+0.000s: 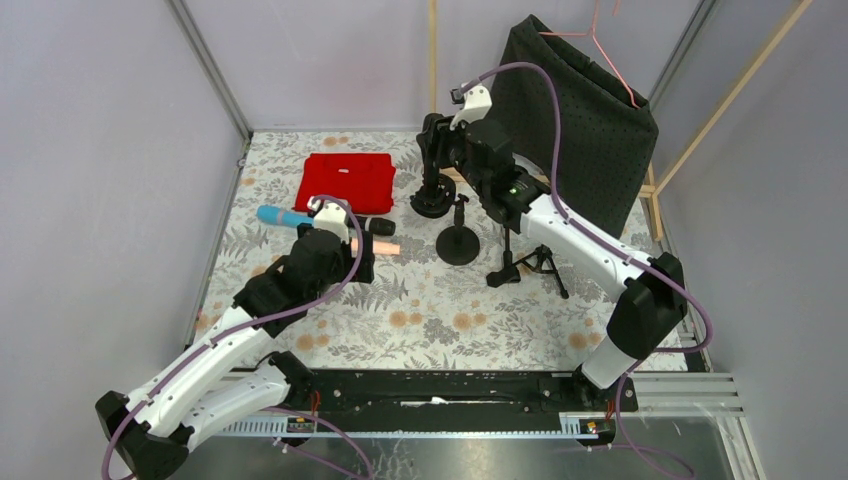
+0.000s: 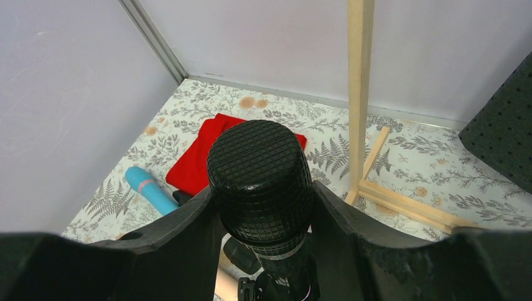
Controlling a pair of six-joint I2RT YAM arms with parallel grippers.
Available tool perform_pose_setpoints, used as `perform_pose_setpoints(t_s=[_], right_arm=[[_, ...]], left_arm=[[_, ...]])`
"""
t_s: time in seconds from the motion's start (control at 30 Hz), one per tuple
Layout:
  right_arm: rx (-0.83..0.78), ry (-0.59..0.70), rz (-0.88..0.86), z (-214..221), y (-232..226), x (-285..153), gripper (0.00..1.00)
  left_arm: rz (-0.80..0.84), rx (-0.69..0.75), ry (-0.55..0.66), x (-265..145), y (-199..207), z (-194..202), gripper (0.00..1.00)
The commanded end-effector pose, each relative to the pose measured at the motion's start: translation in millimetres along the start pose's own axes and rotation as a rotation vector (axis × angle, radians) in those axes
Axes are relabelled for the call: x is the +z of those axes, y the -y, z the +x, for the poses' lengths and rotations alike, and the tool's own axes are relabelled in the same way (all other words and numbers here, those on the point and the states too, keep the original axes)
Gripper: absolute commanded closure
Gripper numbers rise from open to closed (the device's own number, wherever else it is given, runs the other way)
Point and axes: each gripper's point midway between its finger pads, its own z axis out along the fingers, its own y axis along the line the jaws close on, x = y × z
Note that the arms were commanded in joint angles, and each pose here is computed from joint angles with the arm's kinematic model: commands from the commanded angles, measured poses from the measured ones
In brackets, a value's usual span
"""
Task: Attach the microphones to the stand
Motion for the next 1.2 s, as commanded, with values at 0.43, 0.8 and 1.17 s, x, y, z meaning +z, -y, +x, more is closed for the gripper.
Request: perform_pose_setpoints(t_s=[0.43,0.8,1.17], right_arm=[[0.015,0.049,-0.034,1.0,-0.1,-6.1,0.82],[0.018,0.063,-0.044,2.4,1.4,-15.9,0.59],[0.018,0.076,-0.051,-4.2,0.3,-21.1,0.37]], left_arm=[[0.024,-0.001,0.029,2.0,4.6,-7.9,0.01],[0.026,0.001,0.026,2.4,4.6,-6.7,0.01],[0.028,0.002,0.022,3.1,5.3,-6.2,0.01]])
